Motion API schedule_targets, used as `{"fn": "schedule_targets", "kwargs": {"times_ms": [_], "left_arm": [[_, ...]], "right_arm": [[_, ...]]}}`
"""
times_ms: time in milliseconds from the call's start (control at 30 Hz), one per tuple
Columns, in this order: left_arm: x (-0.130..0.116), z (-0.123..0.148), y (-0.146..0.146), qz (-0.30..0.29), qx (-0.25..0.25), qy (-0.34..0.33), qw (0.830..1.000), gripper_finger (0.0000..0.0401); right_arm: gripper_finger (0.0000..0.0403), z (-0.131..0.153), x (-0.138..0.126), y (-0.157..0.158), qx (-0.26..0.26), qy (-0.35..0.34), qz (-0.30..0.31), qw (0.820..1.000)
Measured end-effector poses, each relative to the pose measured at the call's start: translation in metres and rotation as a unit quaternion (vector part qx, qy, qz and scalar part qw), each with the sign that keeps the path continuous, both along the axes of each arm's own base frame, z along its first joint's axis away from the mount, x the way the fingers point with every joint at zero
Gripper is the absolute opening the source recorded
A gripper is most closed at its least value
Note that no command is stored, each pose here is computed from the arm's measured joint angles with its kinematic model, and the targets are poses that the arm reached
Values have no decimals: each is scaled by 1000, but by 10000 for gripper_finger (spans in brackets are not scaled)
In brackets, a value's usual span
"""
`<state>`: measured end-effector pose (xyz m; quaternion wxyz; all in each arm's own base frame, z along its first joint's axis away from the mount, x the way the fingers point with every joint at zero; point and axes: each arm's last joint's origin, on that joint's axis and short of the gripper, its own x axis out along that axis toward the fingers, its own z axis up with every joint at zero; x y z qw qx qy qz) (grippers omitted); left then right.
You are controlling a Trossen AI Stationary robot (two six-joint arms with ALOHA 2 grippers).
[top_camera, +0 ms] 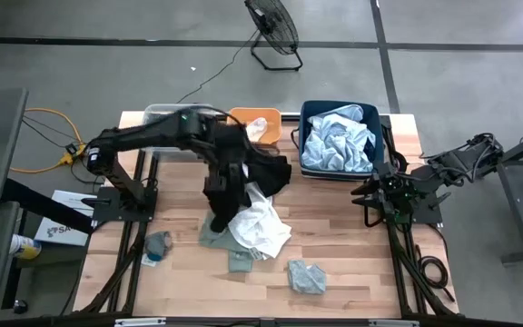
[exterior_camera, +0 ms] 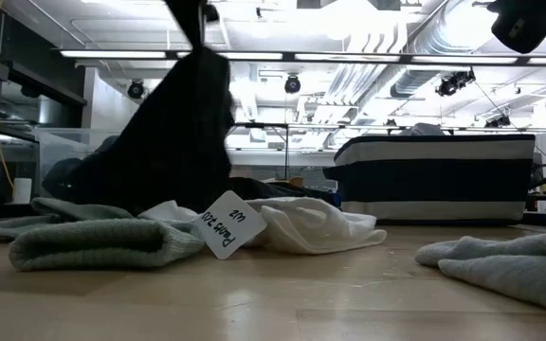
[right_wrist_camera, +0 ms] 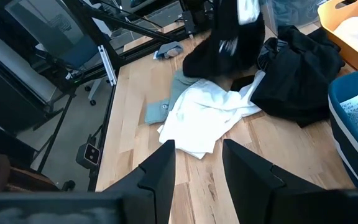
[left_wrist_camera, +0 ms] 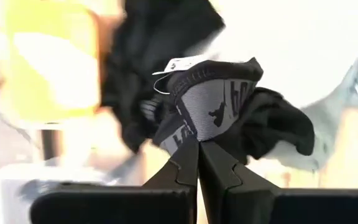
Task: Pick & Place Cloths
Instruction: Put the black underwear into the transparent bin
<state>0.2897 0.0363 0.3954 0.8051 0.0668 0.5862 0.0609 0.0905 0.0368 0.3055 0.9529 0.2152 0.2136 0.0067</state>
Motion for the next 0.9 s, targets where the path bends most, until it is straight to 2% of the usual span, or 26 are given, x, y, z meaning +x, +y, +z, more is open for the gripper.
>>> {"fn": "schedule_targets", "kwargs": {"times_ms": [167,333,500,633,800,900], "left_arm": [[-20,52,1,57,44,-74,995,0],[-43,93,3,126,103,-167,973,0],[-69,119,6,220,193,-228,929,0],[-92,130,8,293,262,-254,884,0],[-109,138,9,350,319,-275,837,0],[-113,140,11,369,342,-275,819,0]], "right_arm": [[124,0,0,0,0,0,0,1000],[124,0,0,0,0,0,0,1000],[124,0,0,0,0,0,0,1000],[124,0,0,0,0,0,0,1000],[124,0,0,0,0,0,0,1000],[124,0,0,0,0,0,0,1000]]}}
